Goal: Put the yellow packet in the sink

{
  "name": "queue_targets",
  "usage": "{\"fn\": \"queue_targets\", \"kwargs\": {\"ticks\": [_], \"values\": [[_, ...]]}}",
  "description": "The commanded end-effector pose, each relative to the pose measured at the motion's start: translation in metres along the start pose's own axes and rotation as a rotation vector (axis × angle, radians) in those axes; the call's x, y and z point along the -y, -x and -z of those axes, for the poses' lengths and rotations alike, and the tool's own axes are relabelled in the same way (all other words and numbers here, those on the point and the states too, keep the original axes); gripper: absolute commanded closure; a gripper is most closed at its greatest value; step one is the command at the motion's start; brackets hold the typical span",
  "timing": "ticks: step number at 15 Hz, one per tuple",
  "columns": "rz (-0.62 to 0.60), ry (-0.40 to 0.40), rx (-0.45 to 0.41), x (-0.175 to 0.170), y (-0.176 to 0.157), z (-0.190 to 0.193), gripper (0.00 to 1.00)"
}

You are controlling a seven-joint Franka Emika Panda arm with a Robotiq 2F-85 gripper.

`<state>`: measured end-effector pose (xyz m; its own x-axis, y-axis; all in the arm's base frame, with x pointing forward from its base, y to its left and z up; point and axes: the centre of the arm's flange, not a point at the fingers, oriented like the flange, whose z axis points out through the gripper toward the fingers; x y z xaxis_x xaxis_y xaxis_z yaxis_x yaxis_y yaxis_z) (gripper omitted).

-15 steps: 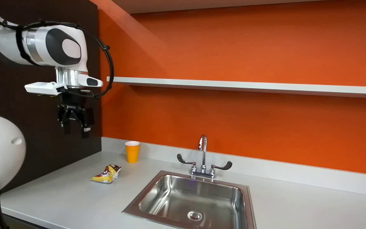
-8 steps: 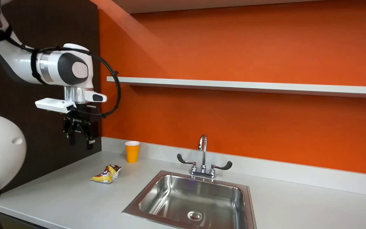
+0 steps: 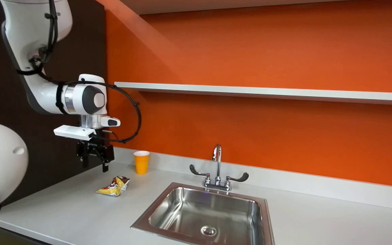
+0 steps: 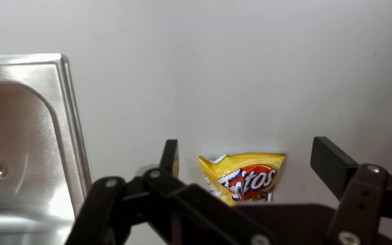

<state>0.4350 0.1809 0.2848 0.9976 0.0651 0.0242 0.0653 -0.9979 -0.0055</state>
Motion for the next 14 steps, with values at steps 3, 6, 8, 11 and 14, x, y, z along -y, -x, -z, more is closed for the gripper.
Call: {"fn": "queue_targets", "kwargs": {"ticks": [3,6,8,11,14], "values": [[0.051,0.010,-0.004,0.018,-0.058,-0.034,0.00],[0.063,0.009,0.005,0.021,-0.081,-0.051,0.00],[0.063,0.002,0.013,0.024,-0.093,-0.061,0.00],[0.056,0.010,0.013,0.024,-0.110,-0.076,0.00],[0.051,0.020,0.015,0.024,-0.123,-0.090,0.00]]}}
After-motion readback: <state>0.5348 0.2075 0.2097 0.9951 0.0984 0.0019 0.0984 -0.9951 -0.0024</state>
